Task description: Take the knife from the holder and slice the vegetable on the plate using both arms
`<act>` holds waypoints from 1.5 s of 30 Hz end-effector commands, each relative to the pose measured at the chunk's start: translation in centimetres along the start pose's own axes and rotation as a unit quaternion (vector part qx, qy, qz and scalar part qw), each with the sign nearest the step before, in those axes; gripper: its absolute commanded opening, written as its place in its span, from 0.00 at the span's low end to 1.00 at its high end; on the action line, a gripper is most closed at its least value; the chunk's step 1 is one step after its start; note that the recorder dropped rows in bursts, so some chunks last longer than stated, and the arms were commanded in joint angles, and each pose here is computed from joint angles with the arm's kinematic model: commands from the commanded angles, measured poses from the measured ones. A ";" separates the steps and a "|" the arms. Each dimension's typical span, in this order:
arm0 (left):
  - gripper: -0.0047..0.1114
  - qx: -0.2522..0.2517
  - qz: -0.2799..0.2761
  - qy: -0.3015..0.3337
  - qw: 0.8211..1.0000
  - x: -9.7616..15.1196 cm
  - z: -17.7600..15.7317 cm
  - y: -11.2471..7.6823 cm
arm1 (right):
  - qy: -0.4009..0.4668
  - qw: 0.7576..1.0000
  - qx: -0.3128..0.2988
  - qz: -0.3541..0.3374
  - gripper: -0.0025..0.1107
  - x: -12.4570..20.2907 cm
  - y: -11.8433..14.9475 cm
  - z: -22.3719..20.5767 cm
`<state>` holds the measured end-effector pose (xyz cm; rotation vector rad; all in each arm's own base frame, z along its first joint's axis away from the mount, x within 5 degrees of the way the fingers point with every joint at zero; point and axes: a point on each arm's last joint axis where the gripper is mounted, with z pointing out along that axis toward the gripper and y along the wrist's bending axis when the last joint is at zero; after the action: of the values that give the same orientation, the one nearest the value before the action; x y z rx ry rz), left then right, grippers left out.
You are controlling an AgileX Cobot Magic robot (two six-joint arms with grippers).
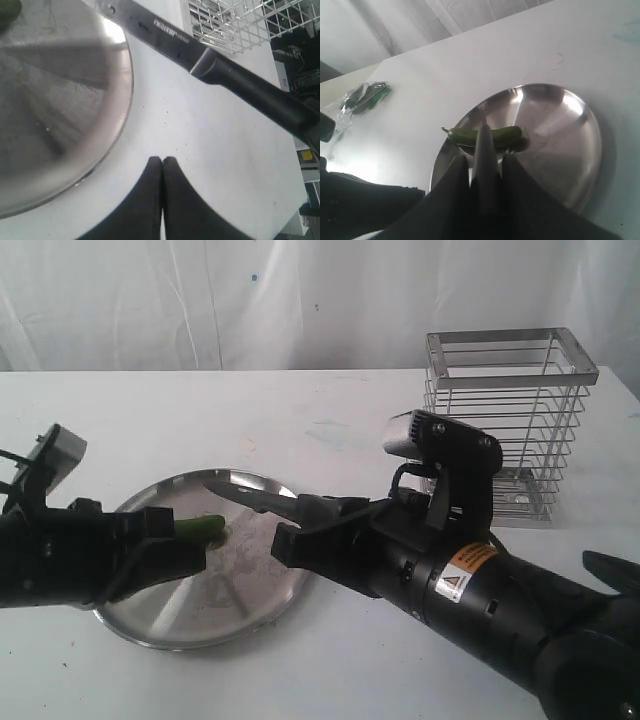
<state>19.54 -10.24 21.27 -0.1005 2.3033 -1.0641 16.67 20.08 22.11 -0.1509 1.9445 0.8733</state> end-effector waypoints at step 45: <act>0.04 0.072 -0.027 0.050 0.996 -1.2 3.7 -0.6 | 0.027 0.999 -0.019 -0.010 0.02 0.8 0.3 0.7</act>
<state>22.38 -12.56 20.00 -0.0339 2.3322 -1.2500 16.41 20.80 20.87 -0.2361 2.0173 0.8774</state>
